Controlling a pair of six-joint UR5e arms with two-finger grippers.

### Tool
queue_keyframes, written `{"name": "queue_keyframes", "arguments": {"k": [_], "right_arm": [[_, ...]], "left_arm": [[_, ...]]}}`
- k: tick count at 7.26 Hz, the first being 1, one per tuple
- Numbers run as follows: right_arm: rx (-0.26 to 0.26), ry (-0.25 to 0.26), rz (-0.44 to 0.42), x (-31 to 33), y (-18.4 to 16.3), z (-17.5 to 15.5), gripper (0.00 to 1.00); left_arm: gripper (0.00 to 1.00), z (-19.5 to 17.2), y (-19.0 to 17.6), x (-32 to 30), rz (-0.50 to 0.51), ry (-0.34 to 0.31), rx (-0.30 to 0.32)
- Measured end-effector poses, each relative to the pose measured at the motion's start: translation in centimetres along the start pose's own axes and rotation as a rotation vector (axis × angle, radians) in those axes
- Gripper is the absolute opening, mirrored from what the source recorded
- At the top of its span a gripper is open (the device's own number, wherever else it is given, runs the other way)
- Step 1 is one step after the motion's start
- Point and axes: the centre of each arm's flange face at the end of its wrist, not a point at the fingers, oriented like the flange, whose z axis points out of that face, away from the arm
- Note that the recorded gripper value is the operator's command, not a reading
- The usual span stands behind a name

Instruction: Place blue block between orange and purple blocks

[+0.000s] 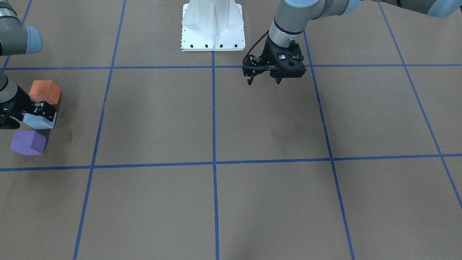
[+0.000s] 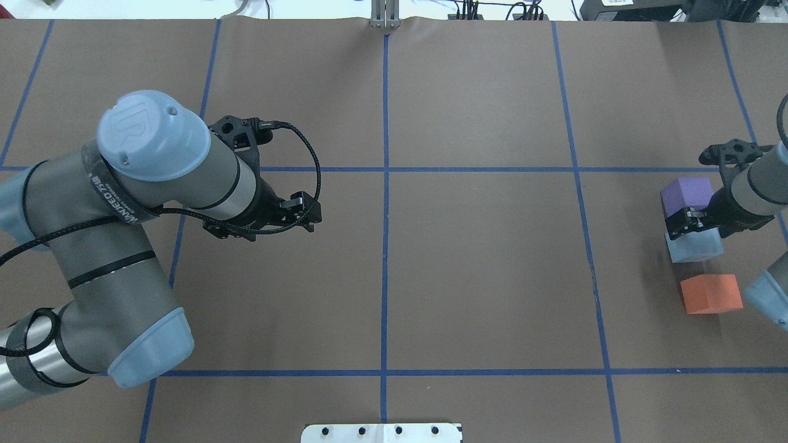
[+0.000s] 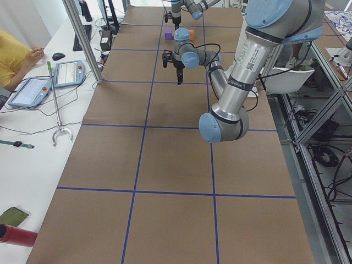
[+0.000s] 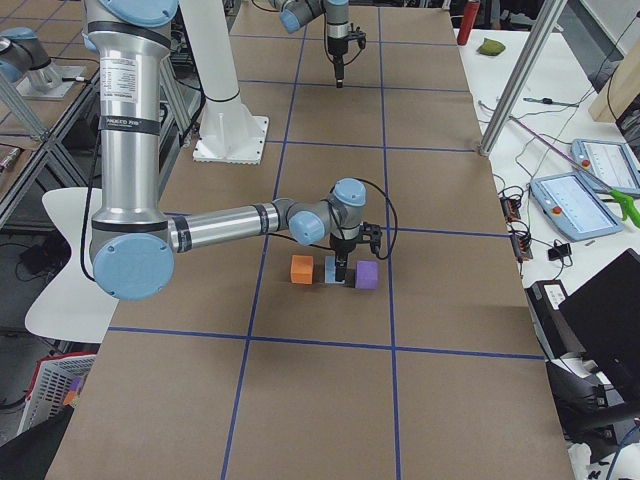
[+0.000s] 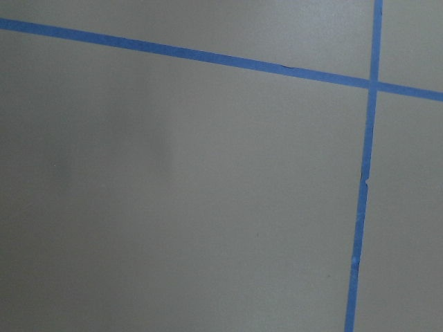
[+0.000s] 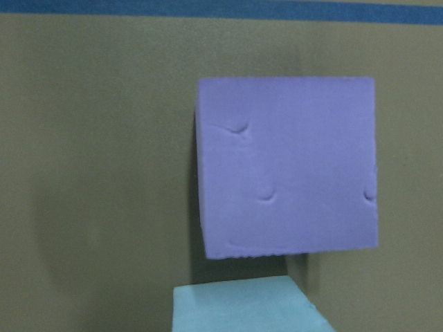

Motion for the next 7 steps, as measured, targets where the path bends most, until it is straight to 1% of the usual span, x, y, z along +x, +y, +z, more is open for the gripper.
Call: {"name": "queue_keyframes", "arguments": {"k": [2, 3, 4, 5, 6, 7], "right_arm": [[0.042, -0.052, 0.026, 2.1, -0.8, -4.1, 1.00], [0.054, -0.088, 0.021, 4.3, -1.4, -6.1, 1.00], [0.067, -0.116, 0.004, 6.8, -1.9, -7.9, 1.00], [0.084, -0.137, -0.008, 9.4, -2.3, -9.7, 1.00], [0.106, -0.156, -0.023, 11.9, -2.5, -11.6, 1.00], [0.129, -0.164, -0.031, 14.0, -2.5, -13.0, 1.00]], "left_arm": [[1.00, -0.4, -0.4, -0.2, 0.004, 0.002, 0.010], [1.00, -1.0, -1.2, -0.9, 0.025, -0.003, 0.025], [1.00, -1.4, -2.5, -2.5, 0.068, -0.022, 0.042], [1.00, -1.9, -3.9, -5.8, 0.123, -0.057, 0.057], [1.00, -3.0, -5.7, -10.7, 0.195, -0.102, 0.068], [1.00, -4.6, -7.9, -16.5, 0.260, -0.143, 0.061]]}}
